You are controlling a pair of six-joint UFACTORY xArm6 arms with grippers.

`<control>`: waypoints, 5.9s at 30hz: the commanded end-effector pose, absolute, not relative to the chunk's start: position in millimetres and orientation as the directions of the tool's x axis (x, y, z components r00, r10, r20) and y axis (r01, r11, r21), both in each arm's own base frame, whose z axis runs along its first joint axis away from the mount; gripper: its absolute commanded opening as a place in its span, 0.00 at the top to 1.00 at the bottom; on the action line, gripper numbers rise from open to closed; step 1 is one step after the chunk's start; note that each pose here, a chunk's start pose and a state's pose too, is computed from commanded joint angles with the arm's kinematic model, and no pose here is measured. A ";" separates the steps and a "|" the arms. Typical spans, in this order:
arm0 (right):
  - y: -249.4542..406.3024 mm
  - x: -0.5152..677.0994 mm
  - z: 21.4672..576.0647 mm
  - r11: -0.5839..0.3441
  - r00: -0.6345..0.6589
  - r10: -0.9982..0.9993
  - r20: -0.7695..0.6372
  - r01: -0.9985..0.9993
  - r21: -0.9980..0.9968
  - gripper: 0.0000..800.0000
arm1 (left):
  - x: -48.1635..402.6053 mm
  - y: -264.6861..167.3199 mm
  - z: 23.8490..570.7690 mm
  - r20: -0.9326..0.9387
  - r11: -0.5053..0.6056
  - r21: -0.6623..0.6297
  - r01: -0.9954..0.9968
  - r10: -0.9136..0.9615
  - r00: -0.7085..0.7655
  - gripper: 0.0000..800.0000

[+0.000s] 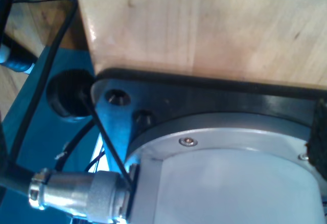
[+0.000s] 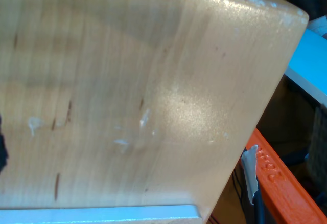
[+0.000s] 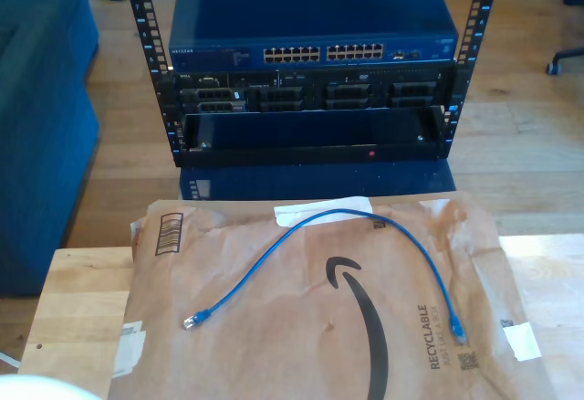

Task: Grab the cable and plug it in

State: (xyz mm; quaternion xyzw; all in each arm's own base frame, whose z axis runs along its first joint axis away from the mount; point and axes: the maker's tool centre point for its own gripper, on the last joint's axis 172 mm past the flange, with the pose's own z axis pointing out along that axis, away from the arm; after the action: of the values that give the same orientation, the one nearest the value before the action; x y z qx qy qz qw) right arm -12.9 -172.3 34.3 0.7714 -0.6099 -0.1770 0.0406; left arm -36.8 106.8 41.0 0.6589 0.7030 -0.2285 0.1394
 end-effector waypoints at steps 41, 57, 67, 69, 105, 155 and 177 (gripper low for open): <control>-172.6 -13.4 34.4 -0.255 0.195 -0.955 -0.223 -0.925 0.280 0.00 | -36.8 106.8 41.0 -0.497 0.027 -0.138 0.990 0.863 -0.093 0.00; -172.3 -12.1 34.2 -0.242 0.184 -0.958 -0.220 -0.930 0.277 0.00 | -37.1 106.8 41.0 -0.497 0.025 -0.138 0.990 0.863 -0.091 0.00; -194.0 4.1 83.3 -0.130 0.086 -0.979 -0.186 -0.963 0.236 0.00 | -39.3 105.7 47.4 -0.511 0.037 -0.145 0.989 0.853 -0.107 0.00; -200.2 7.0 96.2 -0.111 0.068 -0.980 -0.185 -0.967 0.230 0.00 | -40.3 111.8 54.2 -0.506 0.043 -0.149 0.988 0.855 -0.113 0.00; 69.1 300.5 226.3 -0.128 0.133 -0.984 0.120 -0.990 0.051 0.00 | 181.8 113.1 180.7 -0.383 0.146 -0.251 0.957 0.893 -0.237 0.00; 380.0 372.5 94.2 -0.549 0.533 -0.829 -0.166 -0.833 0.067 0.05 | 252.7 -31.3 206.1 -0.309 0.049 -0.368 0.929 0.936 -0.172 0.00; 383.6 384.3 89.8 -0.528 0.515 -0.841 -0.166 -0.848 0.049 0.95 | 254.7 -31.0 207.6 -0.309 0.050 -0.364 0.930 0.936 -0.171 0.00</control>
State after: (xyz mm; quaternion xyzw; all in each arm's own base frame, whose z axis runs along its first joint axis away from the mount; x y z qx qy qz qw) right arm 384.3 383.6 89.8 0.8701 -0.4852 -0.0845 -0.0193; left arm 254.7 -31.0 207.6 0.6439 0.7245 -0.2460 -0.0057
